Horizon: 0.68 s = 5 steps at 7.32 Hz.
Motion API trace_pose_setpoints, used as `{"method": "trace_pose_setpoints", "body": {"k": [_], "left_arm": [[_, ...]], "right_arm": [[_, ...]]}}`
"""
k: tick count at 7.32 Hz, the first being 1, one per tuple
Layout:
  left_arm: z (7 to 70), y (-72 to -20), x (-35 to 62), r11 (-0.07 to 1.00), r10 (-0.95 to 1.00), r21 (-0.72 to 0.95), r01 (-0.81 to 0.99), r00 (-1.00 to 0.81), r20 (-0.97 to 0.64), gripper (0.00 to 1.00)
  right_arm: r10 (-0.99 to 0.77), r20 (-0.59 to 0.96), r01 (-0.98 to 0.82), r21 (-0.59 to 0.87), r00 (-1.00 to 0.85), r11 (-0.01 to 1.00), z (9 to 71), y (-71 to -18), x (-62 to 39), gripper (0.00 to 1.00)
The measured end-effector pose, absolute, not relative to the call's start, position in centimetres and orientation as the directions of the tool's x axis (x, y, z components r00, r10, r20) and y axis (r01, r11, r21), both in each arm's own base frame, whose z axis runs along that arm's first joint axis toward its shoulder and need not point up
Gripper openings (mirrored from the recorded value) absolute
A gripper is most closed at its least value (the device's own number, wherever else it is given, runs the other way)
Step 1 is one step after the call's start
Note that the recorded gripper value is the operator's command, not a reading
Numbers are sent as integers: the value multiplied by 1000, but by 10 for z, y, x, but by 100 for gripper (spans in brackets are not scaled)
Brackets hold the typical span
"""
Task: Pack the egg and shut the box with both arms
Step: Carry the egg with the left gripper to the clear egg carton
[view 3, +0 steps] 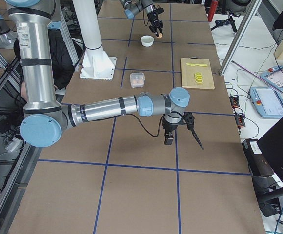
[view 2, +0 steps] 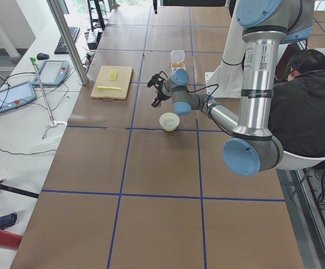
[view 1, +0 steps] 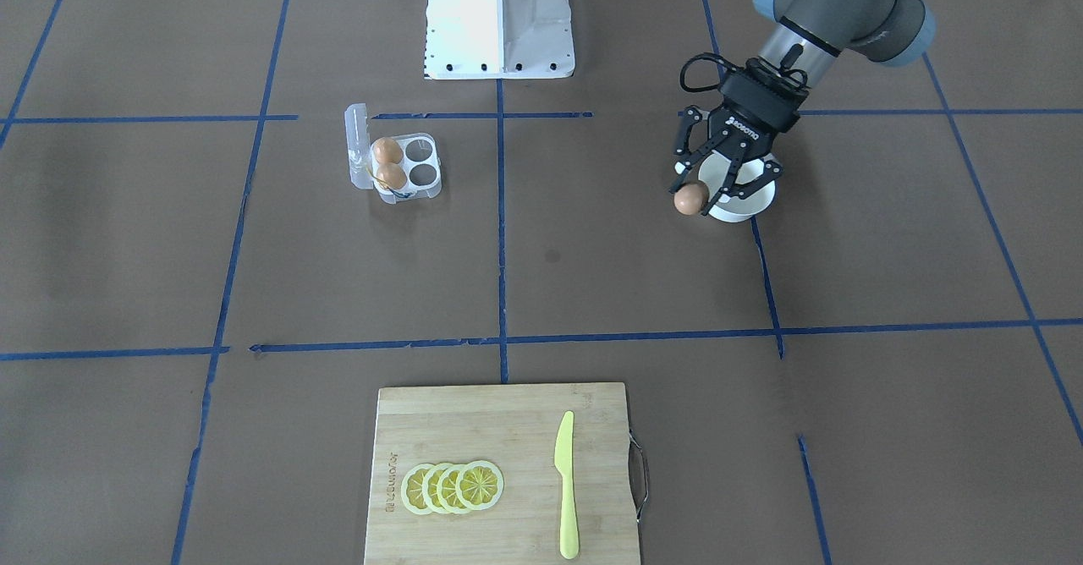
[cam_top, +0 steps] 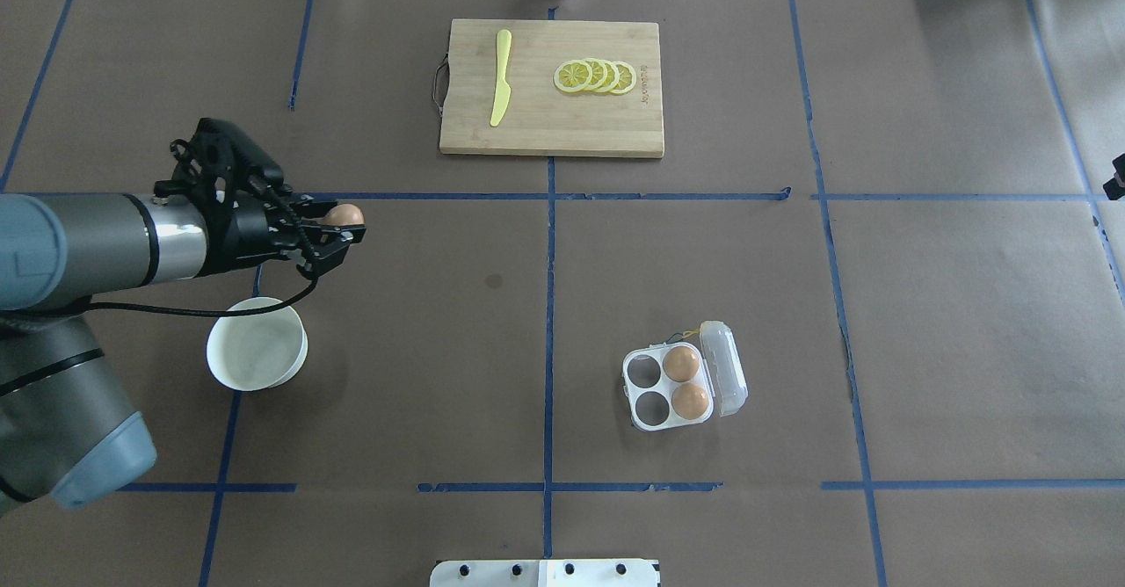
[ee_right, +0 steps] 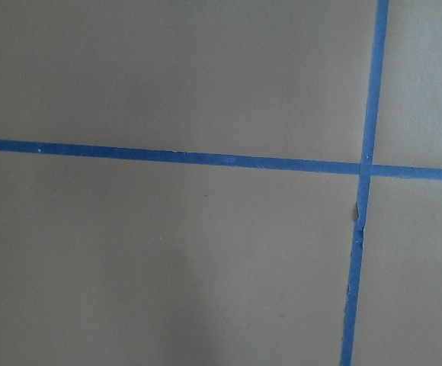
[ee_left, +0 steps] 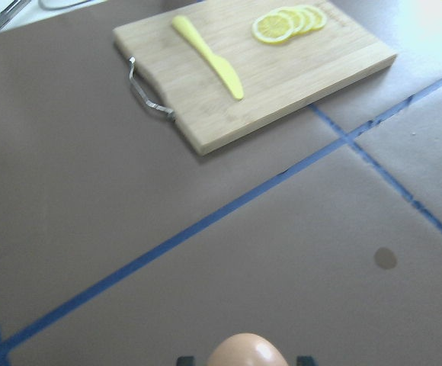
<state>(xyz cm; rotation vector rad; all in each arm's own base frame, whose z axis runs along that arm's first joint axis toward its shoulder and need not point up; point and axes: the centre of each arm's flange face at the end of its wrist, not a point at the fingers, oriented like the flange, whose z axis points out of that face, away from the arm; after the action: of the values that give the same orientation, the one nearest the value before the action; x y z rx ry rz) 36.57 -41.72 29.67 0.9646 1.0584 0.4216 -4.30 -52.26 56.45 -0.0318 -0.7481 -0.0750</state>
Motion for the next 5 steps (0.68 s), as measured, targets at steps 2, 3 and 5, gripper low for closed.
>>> {"method": "trace_pose_setpoints", "body": {"k": [2, 3, 5], "left_arm": [[241, -434, 397, 452, 765, 867, 208, 410, -497, 0], [228, -433, 419, 421, 792, 874, 241, 371, -484, 0], [222, -399, 485, 358, 835, 876, 324, 310, -456, 0]], "right_arm": [[-57, 680, 79, -1, 731, 997, 564, -523, -43, 100], [-56, 680, 79, -2, 731, 997, 565, -523, -43, 100], [-55, 680, 79, -4, 731, 997, 566, -523, -42, 100]]}}
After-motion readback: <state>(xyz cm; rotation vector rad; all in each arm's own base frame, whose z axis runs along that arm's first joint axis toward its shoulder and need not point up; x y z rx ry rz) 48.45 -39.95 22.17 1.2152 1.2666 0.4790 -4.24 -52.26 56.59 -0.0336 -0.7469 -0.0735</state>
